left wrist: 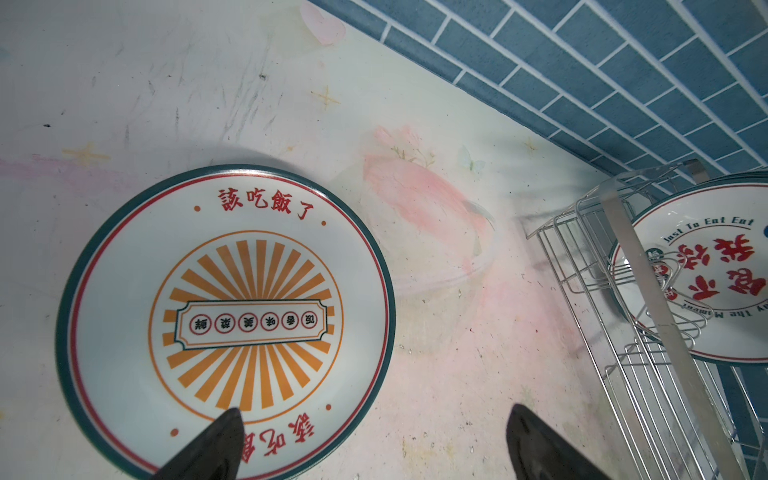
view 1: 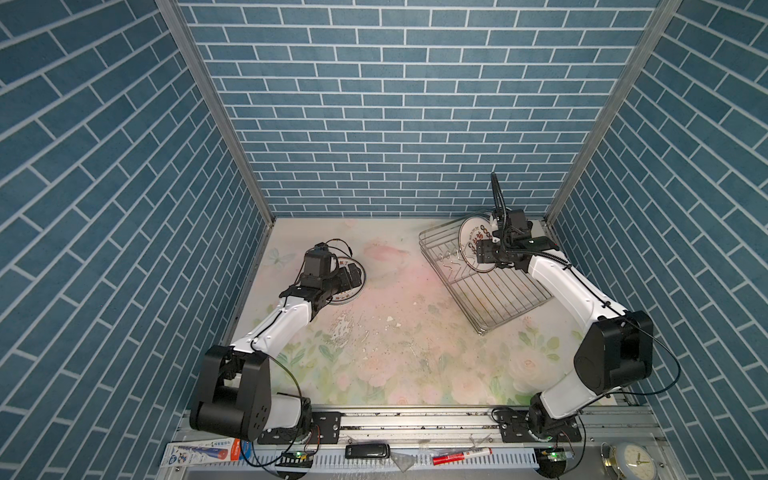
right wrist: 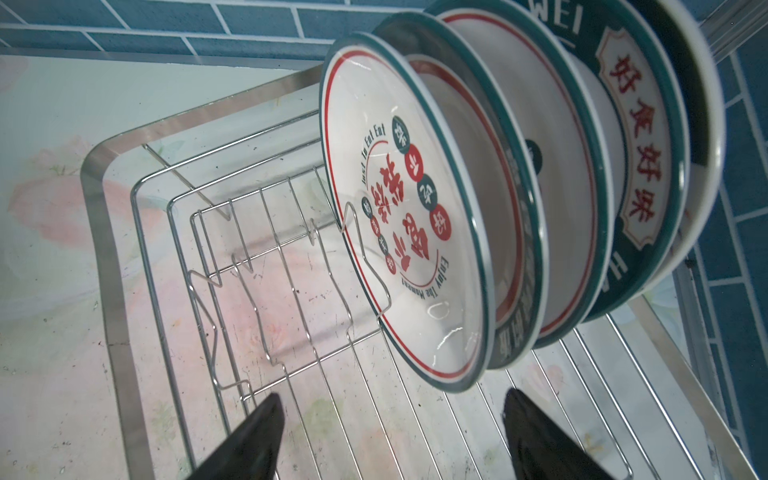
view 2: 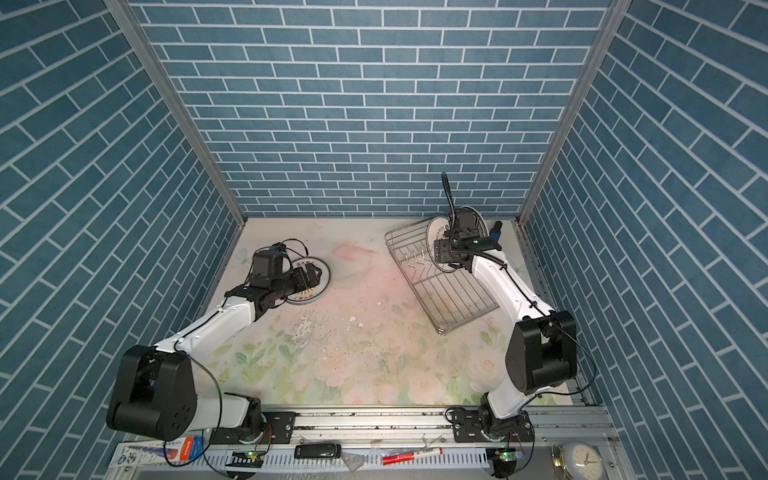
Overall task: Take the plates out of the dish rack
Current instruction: 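Raise the left gripper off the stack while the right gripper grasps the next rack plate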
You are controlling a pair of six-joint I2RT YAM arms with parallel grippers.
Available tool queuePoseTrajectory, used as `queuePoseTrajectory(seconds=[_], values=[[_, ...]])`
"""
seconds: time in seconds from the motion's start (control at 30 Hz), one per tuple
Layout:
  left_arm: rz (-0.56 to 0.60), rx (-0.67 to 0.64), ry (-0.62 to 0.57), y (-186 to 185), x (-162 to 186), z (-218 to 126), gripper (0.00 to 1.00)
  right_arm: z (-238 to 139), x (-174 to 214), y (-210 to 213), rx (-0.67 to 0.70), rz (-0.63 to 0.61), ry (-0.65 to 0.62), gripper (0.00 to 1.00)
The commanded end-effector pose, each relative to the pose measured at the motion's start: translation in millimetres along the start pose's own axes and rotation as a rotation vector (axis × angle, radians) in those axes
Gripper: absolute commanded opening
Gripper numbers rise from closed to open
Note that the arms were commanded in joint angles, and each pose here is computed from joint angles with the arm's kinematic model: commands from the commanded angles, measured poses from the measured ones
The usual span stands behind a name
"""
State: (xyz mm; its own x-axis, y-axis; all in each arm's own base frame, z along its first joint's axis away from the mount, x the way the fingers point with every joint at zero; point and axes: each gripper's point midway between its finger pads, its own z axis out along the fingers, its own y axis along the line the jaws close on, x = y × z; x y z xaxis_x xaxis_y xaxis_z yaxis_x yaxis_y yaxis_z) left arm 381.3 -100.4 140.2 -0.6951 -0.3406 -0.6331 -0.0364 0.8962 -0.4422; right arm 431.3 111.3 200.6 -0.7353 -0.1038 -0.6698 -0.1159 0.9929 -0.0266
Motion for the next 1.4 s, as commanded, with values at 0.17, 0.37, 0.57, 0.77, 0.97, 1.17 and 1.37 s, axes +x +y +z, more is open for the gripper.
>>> queuePoseTrajectory(seconds=[0.17, 0.37, 0.57, 0.77, 0.97, 1.17, 1.37], values=[[0.032, 0.014, -0.024, -7, -7, -7, 0.99, 10, -19, -9, 0.041, 0.010, -0.029, 0.80], [0.032, 0.019, -0.022, -8, -7, -6, 0.99, 15, -19, -13, 0.057, 0.009, -0.023, 0.80], [0.035, 0.023, -0.019, -9, -6, -6, 0.99, 30, -23, -10, 0.039, -0.007, -0.030, 0.73], [0.034, 0.024, -0.015, -9, -5, -6, 0.99, 42, -27, -7, 0.021, -0.018, -0.062, 0.63], [0.037, 0.024, -0.020, -9, -5, -6, 0.99, 54, -30, -4, -0.002, -0.035, -0.112, 0.51], [0.032, 0.012, -0.014, -7, -4, -6, 0.99, 71, -25, -2, -0.020, -0.036, -0.106, 0.41], [0.031, 0.018, 0.000, -8, -3, -2, 0.99, 79, -22, 1, -0.041, -0.036, -0.110, 0.35]])
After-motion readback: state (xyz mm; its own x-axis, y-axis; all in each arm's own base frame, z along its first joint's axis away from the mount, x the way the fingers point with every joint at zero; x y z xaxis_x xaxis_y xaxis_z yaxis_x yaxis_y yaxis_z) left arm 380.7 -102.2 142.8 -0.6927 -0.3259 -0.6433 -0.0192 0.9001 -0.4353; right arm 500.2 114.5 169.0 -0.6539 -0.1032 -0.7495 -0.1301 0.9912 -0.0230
